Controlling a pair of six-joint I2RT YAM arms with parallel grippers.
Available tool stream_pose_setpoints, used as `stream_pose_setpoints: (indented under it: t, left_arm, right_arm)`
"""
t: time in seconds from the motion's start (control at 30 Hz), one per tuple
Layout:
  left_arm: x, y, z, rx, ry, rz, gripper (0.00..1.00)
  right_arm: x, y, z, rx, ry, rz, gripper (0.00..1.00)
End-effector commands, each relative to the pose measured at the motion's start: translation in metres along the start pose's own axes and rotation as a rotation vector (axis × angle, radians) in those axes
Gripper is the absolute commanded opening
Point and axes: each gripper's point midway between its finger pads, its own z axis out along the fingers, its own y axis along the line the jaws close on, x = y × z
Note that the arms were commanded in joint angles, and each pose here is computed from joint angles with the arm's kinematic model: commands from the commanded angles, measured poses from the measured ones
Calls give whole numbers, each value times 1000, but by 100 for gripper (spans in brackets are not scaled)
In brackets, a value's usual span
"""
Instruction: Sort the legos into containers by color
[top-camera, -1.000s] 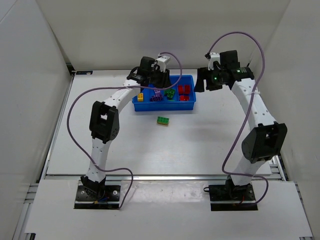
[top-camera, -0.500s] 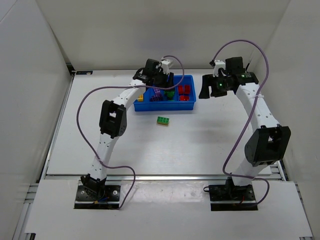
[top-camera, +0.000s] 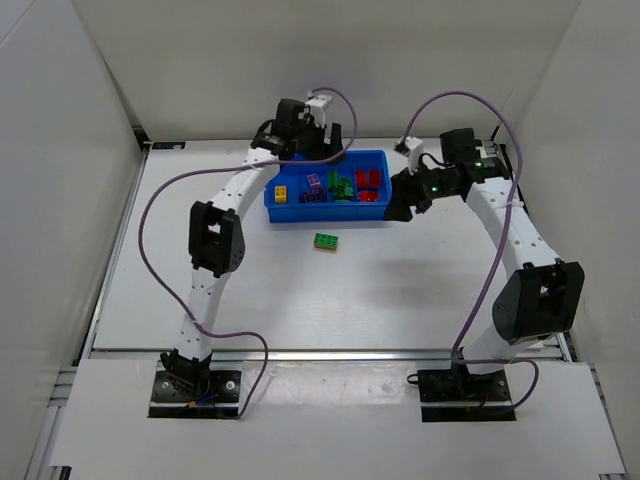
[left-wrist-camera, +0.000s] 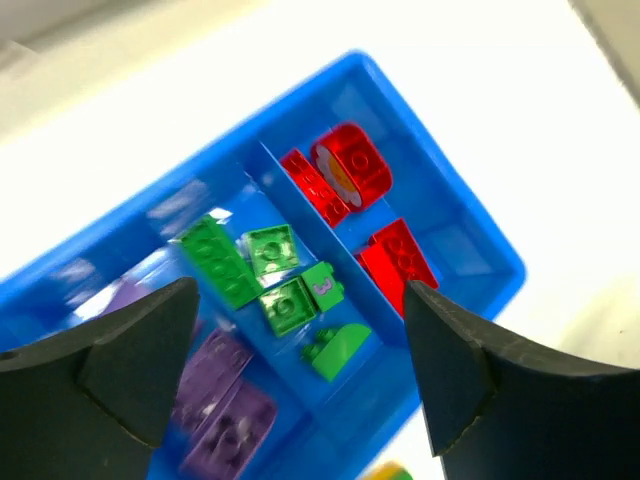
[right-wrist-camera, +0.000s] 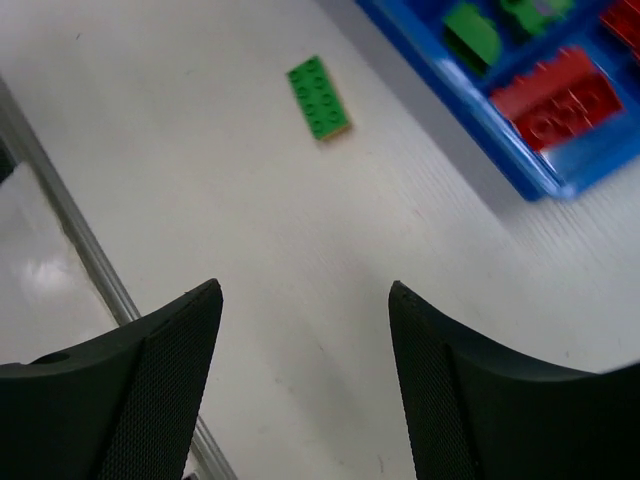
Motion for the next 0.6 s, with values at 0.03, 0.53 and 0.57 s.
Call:
stream_pose_setpoints:
  t: [0.03,0.53,0.57]
  left_arm:
    - [-125,-23,-146,-58,-242,62,100]
    - [-27,38,-320,1,-258,-373,99]
    - [-21,35,-329,-16,-243,-349,99]
  right_arm:
    - [-10,65,21,-216,-14,-280,71]
    - [11,92,145,-254,326,-366,66]
    - [15,87,155,-223,358,-380,65]
